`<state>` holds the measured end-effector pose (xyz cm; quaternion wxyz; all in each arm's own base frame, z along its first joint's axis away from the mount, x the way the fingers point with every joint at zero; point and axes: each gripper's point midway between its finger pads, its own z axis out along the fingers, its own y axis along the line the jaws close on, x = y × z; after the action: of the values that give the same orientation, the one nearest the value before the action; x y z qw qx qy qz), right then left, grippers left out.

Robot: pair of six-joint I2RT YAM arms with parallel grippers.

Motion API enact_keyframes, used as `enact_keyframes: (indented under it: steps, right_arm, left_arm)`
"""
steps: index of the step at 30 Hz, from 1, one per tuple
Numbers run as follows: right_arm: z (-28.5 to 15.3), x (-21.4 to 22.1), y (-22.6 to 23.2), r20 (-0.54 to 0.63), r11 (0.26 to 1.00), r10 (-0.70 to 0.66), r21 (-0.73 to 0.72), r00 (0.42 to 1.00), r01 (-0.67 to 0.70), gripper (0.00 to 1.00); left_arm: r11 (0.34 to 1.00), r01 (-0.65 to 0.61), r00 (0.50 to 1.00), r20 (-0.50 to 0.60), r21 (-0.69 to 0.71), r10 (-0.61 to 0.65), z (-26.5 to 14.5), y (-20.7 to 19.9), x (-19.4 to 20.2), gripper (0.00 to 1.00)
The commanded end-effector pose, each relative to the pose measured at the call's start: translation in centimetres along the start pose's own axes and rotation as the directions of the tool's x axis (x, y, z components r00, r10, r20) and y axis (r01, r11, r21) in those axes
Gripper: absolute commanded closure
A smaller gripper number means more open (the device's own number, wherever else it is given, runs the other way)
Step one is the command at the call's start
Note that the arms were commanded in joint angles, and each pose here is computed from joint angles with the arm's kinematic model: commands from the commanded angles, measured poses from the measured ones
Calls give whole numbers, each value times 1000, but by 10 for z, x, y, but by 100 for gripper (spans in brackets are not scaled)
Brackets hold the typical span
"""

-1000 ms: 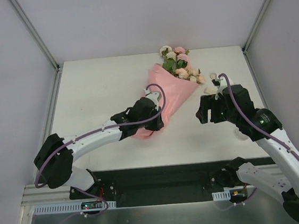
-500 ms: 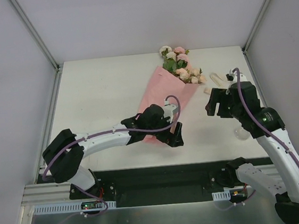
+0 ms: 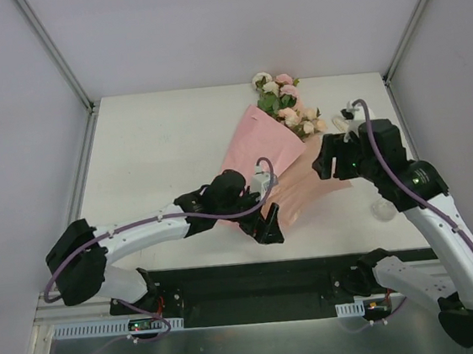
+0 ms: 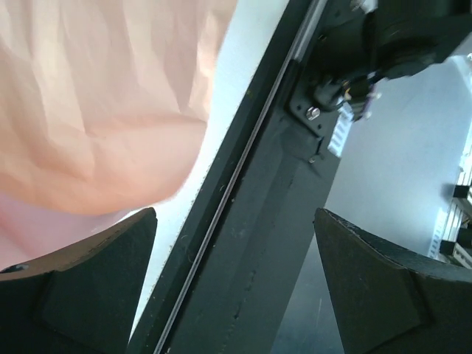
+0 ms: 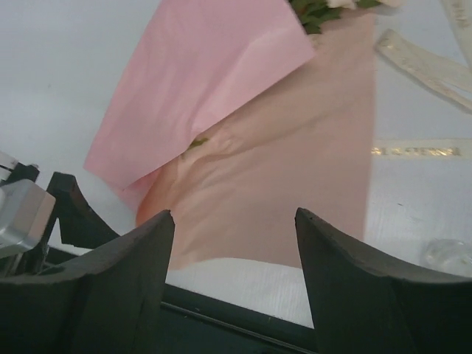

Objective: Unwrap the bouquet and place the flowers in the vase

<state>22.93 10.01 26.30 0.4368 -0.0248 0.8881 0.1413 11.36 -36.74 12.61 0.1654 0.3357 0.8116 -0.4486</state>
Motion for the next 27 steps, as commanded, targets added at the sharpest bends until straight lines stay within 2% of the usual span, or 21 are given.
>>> enact_keyframes:
  steps: [1, 3, 5, 6, 7, 9, 10, 11, 13, 15, 16, 22, 24, 27]
  right_arm:
    - [18, -9, 50, -22, 979, -78, -188, 997, 72, 32]
    - [29, 0, 56, -63, 975, -72, -217, 995, 57, 34]
    - [45, 19, 58, -144, 973, -55, -230, 988, 21, 39]
    - [49, 28, 60, -174, 972, -30, -234, 984, -11, 45]
    - [53, 32, 62, -177, 970, -11, -239, 984, -32, 46]
    - [63, 64, 54, -241, 974, 24, -214, 970, -78, 50]
    - [63, 70, 52, -241, 974, 31, -211, 970, -84, 51]
    - [65, 78, 47, -251, 977, 36, -195, 967, -87, 52]
    - [64, 95, 33, -270, 987, 40, -141, 962, -81, 52]
    - [64, 104, 19, -268, 994, 50, -79, 962, -74, 52]
    - [61, 111, 14, -269, 995, 61, -60, 961, -80, 52]
    - [59, 142, 3, -271, 990, 123, -37, 955, -138, 55]
    - [58, 147, 4, -275, 987, 135, -46, 952, -154, 56]
    - [59, 151, 4, -288, 987, 132, -48, 949, -152, 56]
  left_arm:
    - [995, -93, 981, 171, -26, 96, -42, -24, -49, 13]
    - [992, -43, 979, 195, -118, 65, -54, -12, -62, 16]
    - [986, 26, 971, 237, -162, 13, -65, -5, -75, 24]
    - [978, 77, 963, 268, -194, -22, -73, 9, -82, 33]
    - [974, 112, 959, 277, -197, -55, -74, 15, -84, 35]
    - [957, 175, 961, 250, -230, -115, -77, 37, -83, 32]
    - [946, 179, 968, 220, -269, -120, -71, 47, -90, 24]
    - [939, 117, 984, 165, -324, -65, -68, 57, -91, 18]
    - [868, 76, 997, 30, -491, -70, -58, 88, -82, 12]
    - [827, -7, 999, -38, -562, -18, -51, 105, -80, 11]
    - [786, -43, 998, -57, -617, 10, -45, 114, -83, 11]
    - [692, -160, 986, -149, -704, 76, -13, 139, -96, 14]
    - [637, -209, 977, -192, -742, 97, -6, 148, -96, 16]
    - [593, -248, 968, -220, -766, 121, 2, 155, -100, 18]
